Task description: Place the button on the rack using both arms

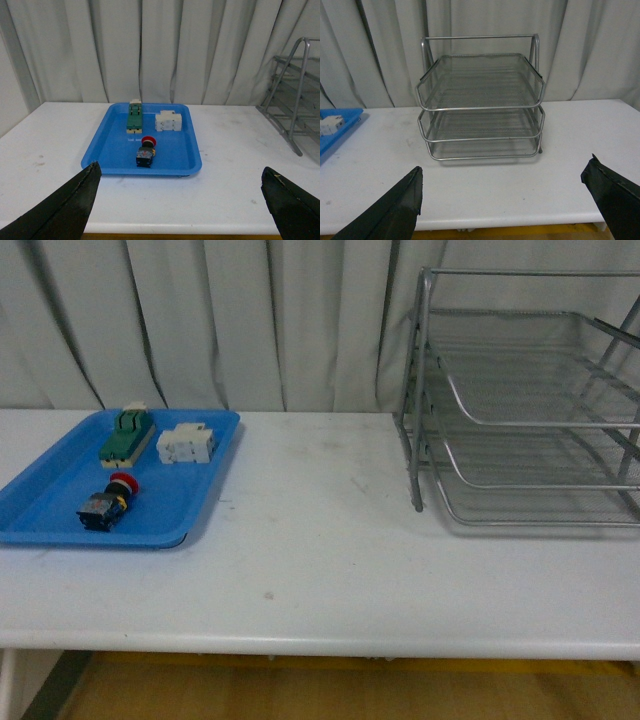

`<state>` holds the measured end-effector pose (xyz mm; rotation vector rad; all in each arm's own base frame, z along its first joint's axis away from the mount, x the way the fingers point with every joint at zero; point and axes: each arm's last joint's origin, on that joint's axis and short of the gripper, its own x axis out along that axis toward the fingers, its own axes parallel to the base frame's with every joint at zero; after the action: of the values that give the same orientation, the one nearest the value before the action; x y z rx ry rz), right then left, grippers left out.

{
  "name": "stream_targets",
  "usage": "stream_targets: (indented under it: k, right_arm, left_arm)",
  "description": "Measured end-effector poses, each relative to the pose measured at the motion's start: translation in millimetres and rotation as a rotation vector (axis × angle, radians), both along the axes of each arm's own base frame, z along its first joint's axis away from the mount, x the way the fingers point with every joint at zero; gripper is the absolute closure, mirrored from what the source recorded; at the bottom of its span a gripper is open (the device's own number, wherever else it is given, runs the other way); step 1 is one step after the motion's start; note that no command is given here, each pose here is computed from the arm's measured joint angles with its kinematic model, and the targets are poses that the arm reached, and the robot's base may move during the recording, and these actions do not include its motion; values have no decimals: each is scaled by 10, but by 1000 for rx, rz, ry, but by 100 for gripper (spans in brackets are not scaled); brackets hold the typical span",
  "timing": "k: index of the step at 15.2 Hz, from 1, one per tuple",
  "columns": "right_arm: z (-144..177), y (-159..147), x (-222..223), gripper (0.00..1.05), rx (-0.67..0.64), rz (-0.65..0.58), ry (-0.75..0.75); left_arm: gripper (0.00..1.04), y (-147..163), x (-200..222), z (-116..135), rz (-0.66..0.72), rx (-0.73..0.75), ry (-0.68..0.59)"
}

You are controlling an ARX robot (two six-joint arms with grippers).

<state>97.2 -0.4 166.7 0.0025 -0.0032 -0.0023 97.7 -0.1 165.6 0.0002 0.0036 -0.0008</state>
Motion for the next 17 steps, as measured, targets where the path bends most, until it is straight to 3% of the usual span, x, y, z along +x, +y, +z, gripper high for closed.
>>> stream_targets:
  k: [17]
  right_arm:
    - [0, 0, 0, 6, 0, 0, 0]
  left_arm:
    - [7, 0, 0, 0, 0, 0, 0]
